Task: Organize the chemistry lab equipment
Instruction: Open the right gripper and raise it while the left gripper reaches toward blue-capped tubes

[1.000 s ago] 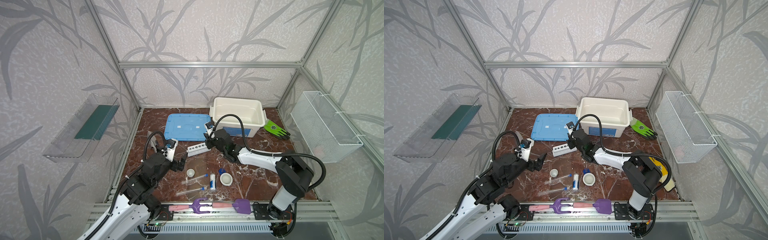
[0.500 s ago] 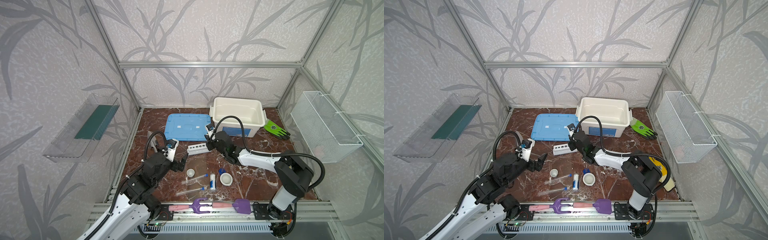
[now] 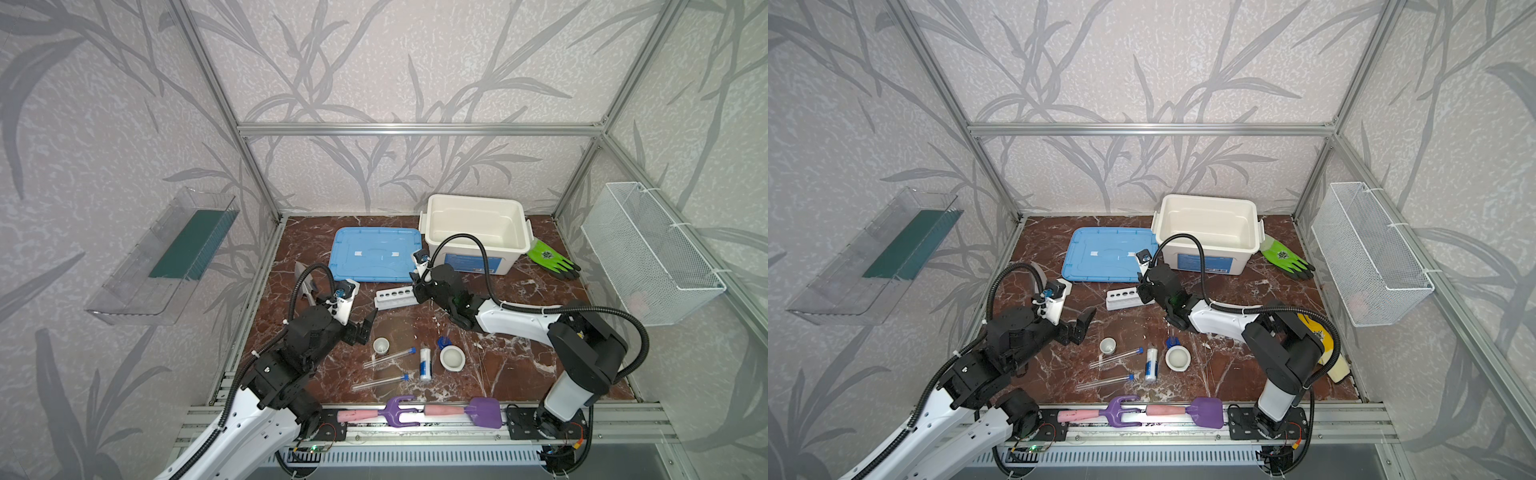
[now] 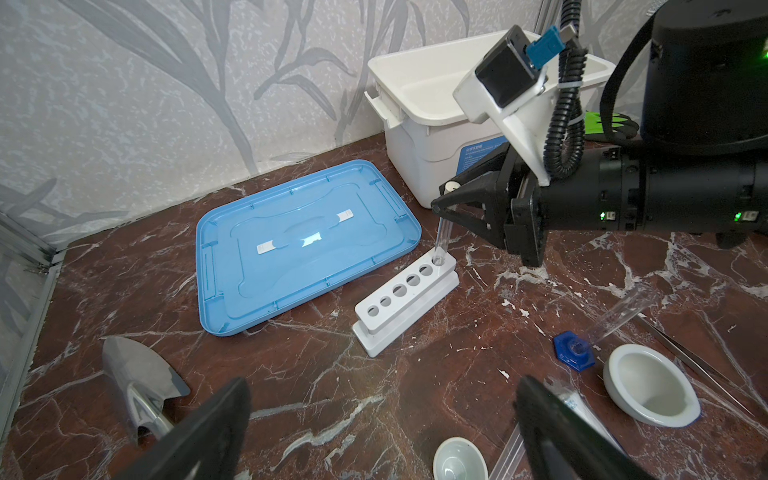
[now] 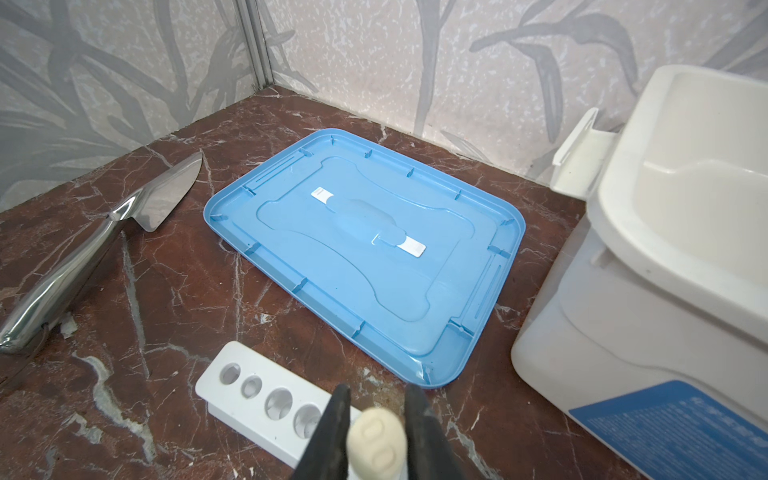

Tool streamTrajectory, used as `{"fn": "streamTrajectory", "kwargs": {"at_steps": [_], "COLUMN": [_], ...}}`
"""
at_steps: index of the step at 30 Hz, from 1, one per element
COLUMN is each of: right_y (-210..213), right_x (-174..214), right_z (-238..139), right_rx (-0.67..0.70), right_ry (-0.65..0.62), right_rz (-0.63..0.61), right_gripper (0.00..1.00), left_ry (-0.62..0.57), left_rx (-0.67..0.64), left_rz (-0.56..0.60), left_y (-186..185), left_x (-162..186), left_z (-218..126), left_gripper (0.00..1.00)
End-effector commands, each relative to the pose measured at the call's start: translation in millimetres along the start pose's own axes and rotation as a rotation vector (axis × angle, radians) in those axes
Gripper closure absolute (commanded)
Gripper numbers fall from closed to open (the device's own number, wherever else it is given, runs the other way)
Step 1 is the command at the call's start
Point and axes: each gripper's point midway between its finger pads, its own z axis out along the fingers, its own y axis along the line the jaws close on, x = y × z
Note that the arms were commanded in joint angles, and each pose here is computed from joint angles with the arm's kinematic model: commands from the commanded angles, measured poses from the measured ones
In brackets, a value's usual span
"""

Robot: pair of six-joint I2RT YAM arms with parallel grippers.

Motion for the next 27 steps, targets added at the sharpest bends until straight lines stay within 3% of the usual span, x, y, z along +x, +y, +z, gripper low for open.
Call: {"fn": "streamTrajectory", "kwargs": {"at_steps": [1, 6, 20, 27], "right_y": [1, 2, -9, -31], "right_x": [-4, -20, -99, -98], "right_z": [-2, -10, -82, -126], "right_rx": [0.000, -0.007, -0.056, -0.078], "right_ry": [-0.019, -0.037, -0.142, -0.133], "right_rz": [-0.002, -0.017, -0.060, -0.013], "right_gripper": [0.66, 0.52, 0.48, 0.48], "left_ry": [0.014, 0.039, 0.210, 0.332], "left_rx": [0.008, 0.044, 0.283, 0.401], "left_rz": [0.011, 0.024, 0.142, 0.196], "left_y": [-1, -8, -48, -68], "left_x": [4, 8, 38, 62], "left_z": [2, 5, 13, 27], "left_gripper": [0.01, 0.01, 0.01, 0.04]}}
